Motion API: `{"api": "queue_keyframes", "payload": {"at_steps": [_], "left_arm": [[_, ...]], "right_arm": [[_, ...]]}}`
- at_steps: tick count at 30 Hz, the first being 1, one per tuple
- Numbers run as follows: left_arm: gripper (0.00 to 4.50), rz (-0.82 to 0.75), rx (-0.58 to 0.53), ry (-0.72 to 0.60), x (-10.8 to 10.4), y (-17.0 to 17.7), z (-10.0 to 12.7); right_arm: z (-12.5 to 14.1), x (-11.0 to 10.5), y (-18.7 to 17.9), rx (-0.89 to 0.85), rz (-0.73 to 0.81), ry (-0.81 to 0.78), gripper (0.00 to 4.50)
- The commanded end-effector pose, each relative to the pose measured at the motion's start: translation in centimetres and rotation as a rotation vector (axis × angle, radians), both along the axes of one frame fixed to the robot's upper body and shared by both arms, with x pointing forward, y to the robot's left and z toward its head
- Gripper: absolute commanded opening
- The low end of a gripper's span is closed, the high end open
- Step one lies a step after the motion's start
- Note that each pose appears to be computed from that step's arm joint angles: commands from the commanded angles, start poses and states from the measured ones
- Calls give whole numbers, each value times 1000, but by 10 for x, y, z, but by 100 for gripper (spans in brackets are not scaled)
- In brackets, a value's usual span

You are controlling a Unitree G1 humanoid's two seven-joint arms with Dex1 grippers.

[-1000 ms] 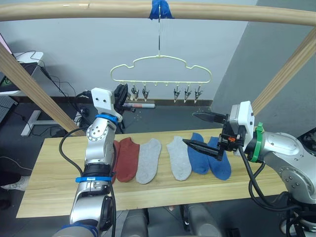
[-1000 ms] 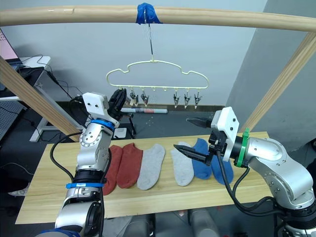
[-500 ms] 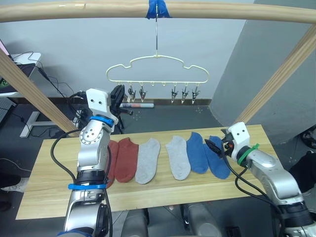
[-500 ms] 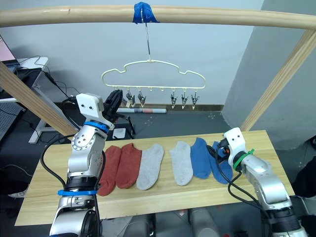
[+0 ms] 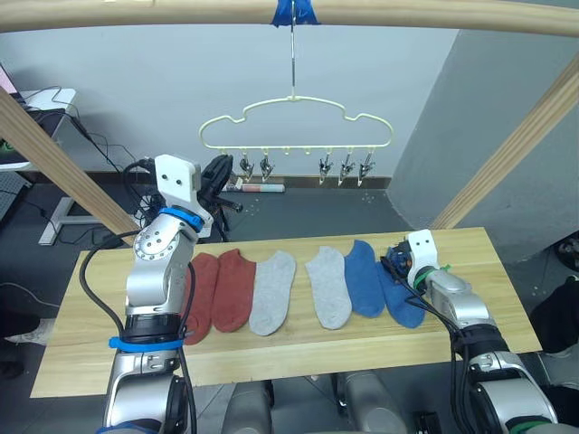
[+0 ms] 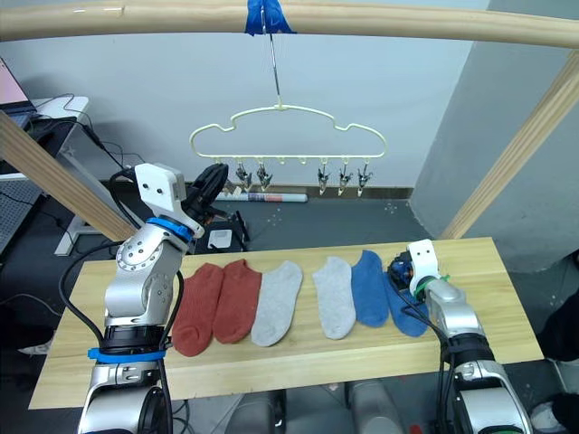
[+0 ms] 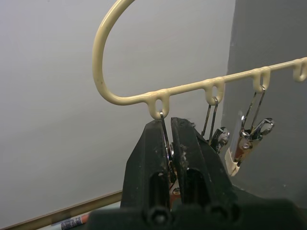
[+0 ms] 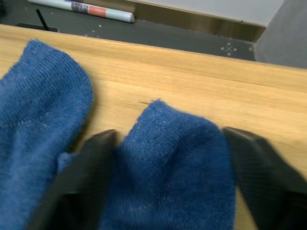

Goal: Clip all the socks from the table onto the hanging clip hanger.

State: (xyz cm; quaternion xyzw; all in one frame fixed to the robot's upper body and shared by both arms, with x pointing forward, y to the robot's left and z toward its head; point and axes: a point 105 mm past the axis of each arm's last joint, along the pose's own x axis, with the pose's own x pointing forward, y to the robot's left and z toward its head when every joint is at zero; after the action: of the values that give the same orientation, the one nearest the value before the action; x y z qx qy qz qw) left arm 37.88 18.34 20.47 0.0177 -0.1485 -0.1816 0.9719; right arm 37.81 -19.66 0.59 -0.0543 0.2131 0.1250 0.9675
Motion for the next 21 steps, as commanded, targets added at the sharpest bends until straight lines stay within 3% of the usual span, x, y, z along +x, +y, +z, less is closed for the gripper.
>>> {"api": "queue_keyframes", "payload": {"at_steps": [1,7,12,16,21], "left_arm": [[0,-46,-20,-43,-5,-3,18],[0,-89,-27,-19,-4,-3,20],[0,-144,-53,2,-5,-6,26],[0,-193,-65,22,-8,-8,31],[0,-237,-79,49,-11,-11,34]], "right_arm": [[-3,-5,-1,10,-3,7,220],[8,-8,7,19,23,-44,1],[61,-5,42,-17,209,-218,1],[111,-10,98,1,405,-329,1],[139,-14,155,68,537,-361,1]]}}
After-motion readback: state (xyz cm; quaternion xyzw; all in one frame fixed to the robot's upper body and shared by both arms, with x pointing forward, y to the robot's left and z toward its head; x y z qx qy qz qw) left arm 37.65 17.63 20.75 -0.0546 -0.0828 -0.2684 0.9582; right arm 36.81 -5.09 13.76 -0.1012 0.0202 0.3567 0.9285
